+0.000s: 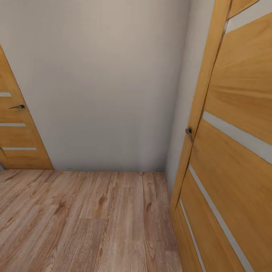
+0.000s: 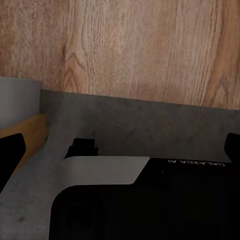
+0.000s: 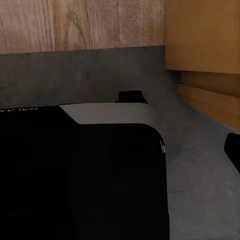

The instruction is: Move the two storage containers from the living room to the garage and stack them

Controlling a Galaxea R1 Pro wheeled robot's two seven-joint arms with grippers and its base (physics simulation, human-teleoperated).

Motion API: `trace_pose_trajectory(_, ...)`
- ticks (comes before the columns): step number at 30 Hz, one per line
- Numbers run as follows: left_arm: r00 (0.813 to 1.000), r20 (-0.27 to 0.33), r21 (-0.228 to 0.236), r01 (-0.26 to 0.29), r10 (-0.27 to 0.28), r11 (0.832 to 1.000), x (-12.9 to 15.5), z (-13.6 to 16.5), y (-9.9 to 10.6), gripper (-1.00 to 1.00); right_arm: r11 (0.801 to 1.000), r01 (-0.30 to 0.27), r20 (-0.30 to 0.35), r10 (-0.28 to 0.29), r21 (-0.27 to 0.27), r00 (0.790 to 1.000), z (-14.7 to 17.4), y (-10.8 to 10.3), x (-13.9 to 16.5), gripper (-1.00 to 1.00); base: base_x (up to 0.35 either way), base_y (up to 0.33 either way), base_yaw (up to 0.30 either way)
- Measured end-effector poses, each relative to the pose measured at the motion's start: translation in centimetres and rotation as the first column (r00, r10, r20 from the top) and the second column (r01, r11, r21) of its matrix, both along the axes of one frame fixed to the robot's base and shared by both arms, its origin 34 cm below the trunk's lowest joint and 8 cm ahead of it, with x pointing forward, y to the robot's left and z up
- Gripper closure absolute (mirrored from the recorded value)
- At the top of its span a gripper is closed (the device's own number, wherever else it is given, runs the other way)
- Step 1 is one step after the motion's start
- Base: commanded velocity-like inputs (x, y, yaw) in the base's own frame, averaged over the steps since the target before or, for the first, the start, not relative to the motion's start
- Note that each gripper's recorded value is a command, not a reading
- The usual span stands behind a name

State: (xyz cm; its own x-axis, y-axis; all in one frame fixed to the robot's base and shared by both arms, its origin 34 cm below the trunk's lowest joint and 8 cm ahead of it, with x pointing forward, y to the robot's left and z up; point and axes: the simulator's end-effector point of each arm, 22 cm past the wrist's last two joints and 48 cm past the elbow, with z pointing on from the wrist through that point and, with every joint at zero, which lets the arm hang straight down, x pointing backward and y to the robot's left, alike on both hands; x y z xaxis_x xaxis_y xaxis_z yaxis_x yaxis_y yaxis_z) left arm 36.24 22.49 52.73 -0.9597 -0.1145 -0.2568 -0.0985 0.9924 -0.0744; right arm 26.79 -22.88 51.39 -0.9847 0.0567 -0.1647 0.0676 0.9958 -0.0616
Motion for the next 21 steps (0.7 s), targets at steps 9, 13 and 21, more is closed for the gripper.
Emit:
trace_pose_trajectory(9,1.000,-0.001,0.000,-0.001,0.001,1.000,-0.07,0.00,-0.01,-1.00,1.000,0.000,0.001,0.000,0.000,1.000,0.01,-0.01,0.00,-1.00,0.079,0.003,0.000)
trace_pose_trajectory(13,1.000,-0.001,0.001,-0.002,0.002,1.000,-0.07,0.01,0.05,-1.00,1.000,0.000,0.001,0.000,0.000,1.000,0.02,-0.01,-0.01,-1.00,0.295,0.000,0.000)
trace_pose_trajectory(21,1.000,-0.001,0.000,-0.005,0.005,1.000,-0.08,0.01,0.03,-1.00,1.000,0.001,0.000,-0.001,0.000,1.000,0.02,-0.02,-0.03,-1.00,0.318,0.000,0.000)
